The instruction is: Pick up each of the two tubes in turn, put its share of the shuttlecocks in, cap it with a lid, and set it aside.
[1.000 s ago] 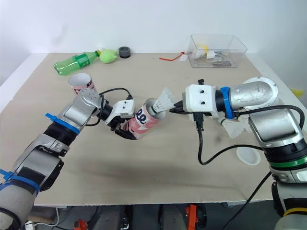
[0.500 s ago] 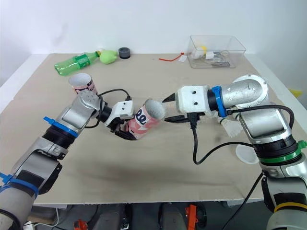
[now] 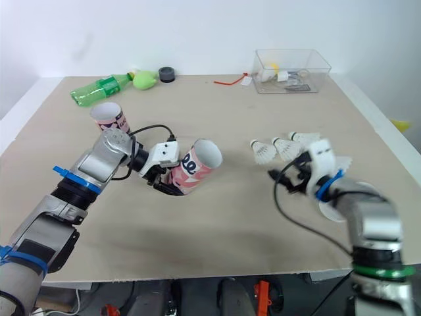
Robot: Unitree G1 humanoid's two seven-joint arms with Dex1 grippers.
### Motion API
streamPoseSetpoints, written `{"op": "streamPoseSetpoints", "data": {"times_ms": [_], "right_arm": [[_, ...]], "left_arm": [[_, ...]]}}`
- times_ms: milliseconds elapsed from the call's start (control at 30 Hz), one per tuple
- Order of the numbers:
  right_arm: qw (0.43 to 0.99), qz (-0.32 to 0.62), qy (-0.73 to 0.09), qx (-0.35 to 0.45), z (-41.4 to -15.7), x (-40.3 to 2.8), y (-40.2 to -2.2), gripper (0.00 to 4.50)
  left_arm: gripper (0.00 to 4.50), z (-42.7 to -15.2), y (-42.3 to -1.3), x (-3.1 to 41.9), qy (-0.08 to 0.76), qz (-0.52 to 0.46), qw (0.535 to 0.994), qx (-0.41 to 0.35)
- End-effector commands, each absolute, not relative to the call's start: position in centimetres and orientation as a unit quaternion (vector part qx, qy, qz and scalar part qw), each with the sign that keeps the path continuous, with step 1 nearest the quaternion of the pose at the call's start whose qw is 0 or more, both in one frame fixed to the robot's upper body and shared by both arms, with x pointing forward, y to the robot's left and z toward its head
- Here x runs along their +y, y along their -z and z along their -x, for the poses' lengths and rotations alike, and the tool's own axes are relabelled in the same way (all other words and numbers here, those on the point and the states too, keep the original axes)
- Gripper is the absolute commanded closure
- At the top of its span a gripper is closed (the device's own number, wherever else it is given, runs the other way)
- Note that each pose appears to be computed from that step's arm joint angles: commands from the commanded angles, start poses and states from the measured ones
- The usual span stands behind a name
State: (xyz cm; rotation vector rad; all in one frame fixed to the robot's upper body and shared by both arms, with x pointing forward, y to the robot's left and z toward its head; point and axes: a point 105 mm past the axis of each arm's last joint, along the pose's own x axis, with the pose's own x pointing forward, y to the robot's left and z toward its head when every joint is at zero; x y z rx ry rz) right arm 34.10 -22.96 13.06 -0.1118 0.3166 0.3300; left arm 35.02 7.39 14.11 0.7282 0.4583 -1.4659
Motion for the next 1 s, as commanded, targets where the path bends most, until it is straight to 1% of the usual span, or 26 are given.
{"op": "streamPoseSetpoints", "data": {"times_ms": [33, 67, 233, 333, 467, 867, 967, 1000], "right_arm": [[0.984, 0.093, -0.13, 0.081, -34.8, -21.3, -15.5, 0.02], [0.985, 0.095, -0.122, 0.077, -35.0, -21.0, -15.4, 0.02], [0.986, 0.089, -0.135, 0.045, -35.6, -18.3, -16.1, 0.02], [0.986, 0.076, -0.14, 0.044, -36.1, -17.3, -15.9, 0.02], [0.991, 0.075, -0.111, 0.032, -37.4, -17.5, -16.0, 0.02], [0.992, 0.065, -0.105, 0.036, -39.6, -17.5, -15.5, 0.02], [0.992, 0.063, -0.102, 0.034, -40.2, -17.3, -15.4, 0.81], [0.992, 0.061, -0.103, 0.032, -40.3, -17.2, -15.5, 1.3]], "left_arm": [[1.4, -33.9, -13.4, 6.5, 0.669, -0.315, 0.642, 0.206], [1.4, -33.8, -13.3, 6.4, 0.669, -0.309, 0.644, 0.205], [1.4, -33.5, -13.2, 6.1, 0.669, -0.298, 0.653, 0.195], [1.4, -33.3, -13.1, 6.0, 0.671, -0.295, 0.652, 0.195], [1.4, -33.2, -13.1, 5.8, 0.671, -0.294, 0.652, 0.193], [1.4, -33.2, -13.0, 6.0, 0.668, -0.301, 0.653, 0.192], [1.4, -33.2, -13.0, 6.0, 0.667, -0.301, 0.654, 0.192], [1.4, -33.2, -13.0, 6.0, 0.667, -0.301, 0.654, 0.191]]}}
